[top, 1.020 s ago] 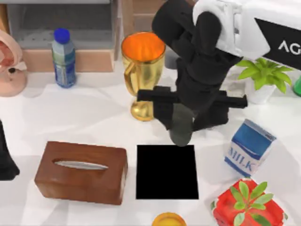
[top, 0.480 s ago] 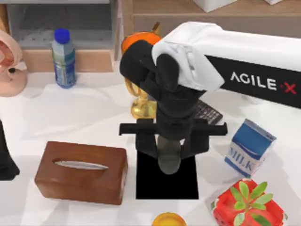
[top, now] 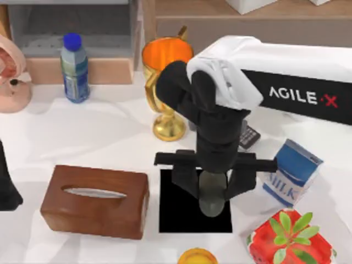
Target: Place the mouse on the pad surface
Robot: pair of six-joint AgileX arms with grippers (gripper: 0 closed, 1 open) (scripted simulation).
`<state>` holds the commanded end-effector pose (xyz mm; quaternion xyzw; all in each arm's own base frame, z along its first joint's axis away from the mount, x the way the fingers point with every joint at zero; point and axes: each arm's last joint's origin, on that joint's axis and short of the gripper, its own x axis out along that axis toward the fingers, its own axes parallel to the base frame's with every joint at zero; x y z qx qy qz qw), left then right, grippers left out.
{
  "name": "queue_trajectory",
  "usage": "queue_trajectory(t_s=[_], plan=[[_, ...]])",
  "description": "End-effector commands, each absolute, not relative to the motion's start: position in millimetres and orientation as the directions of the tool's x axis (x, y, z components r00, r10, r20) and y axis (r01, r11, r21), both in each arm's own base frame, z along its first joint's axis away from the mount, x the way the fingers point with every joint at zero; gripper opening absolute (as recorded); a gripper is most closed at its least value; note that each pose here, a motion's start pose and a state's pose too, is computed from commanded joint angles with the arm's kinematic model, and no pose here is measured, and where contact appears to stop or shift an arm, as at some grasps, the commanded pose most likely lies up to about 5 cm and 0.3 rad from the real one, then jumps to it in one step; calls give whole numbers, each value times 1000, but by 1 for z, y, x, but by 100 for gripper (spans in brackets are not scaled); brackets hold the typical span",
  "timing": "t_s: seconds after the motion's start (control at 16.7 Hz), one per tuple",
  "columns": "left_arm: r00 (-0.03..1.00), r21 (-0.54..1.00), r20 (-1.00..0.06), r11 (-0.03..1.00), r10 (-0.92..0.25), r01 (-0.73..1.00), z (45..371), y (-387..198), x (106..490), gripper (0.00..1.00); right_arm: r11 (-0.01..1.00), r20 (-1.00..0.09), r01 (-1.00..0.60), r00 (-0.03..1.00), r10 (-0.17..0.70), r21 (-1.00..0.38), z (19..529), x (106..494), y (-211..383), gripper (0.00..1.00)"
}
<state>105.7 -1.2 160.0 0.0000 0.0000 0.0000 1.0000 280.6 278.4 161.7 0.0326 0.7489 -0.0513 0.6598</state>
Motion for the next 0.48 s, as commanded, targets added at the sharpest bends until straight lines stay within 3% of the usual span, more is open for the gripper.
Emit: queue_trajectory(t_s=[0.24, 0.48], plan=[[1000, 0, 0, 1000, 0, 0, 160, -1, 106, 100, 988, -990, 147, -139, -19, -40, 154, 283, 272, 0], [1000, 0, 0, 1000, 0, 0, 160, -1, 106, 100, 993, -997, 120, -83, 0, -10, 154, 284, 277, 0]])
